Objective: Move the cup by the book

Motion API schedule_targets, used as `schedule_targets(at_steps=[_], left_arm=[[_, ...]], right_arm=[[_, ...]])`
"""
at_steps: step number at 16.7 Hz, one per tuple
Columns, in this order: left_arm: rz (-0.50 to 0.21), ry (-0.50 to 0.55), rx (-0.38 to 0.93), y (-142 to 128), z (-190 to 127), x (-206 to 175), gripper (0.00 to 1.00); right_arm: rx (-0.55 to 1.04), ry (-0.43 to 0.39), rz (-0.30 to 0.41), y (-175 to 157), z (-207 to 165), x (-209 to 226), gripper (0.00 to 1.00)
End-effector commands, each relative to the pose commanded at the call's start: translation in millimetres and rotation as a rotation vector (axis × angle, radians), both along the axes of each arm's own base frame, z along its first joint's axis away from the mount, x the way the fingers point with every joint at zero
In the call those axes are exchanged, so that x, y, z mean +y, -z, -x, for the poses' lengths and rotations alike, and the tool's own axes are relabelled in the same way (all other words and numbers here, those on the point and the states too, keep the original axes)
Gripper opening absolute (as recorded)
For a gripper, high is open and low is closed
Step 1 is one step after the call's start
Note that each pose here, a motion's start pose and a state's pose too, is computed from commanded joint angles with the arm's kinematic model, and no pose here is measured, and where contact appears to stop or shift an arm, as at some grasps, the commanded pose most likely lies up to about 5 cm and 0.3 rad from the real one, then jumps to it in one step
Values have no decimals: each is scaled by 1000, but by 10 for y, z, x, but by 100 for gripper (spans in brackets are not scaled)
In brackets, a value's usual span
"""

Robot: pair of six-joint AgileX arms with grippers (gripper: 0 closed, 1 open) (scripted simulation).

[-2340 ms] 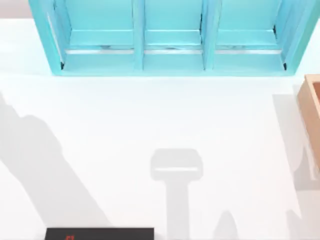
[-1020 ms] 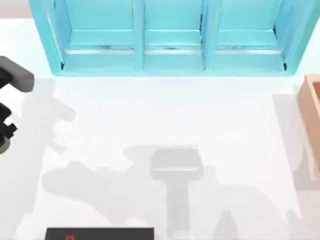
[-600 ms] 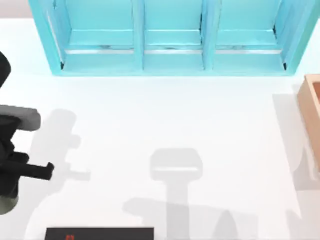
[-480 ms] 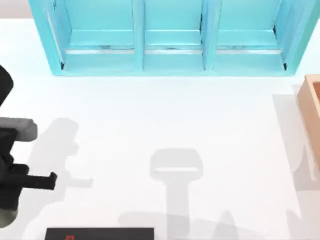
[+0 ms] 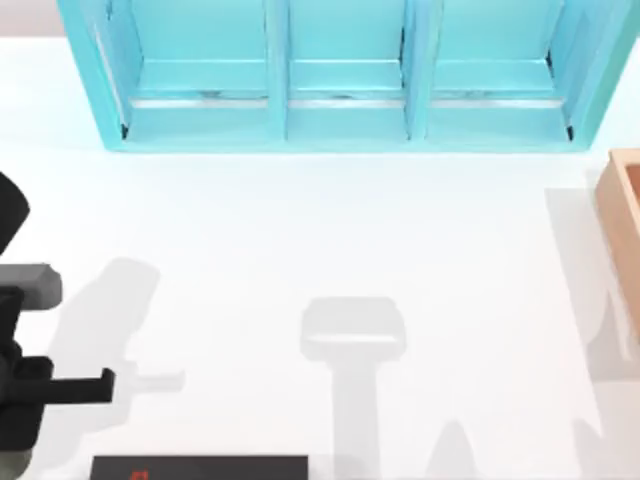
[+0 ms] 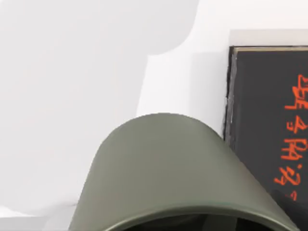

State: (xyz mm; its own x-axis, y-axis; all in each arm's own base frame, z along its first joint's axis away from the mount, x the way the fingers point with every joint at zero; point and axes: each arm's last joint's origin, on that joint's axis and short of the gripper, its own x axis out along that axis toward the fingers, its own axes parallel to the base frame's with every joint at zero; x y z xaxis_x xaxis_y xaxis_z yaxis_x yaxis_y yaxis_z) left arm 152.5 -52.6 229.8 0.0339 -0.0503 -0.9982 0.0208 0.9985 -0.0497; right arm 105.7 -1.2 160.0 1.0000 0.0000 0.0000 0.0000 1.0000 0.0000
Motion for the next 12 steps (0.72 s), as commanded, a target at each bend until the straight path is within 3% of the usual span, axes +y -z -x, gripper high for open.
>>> schedule_targets(at_steps=[4,12], left_arm=[[-1,1,5,44,-11,5,0],[0,0,-1,630,-19,64,0]], right_arm=[[0,0,0,0,0,0,100],[0,0,0,0,0,0,100]])
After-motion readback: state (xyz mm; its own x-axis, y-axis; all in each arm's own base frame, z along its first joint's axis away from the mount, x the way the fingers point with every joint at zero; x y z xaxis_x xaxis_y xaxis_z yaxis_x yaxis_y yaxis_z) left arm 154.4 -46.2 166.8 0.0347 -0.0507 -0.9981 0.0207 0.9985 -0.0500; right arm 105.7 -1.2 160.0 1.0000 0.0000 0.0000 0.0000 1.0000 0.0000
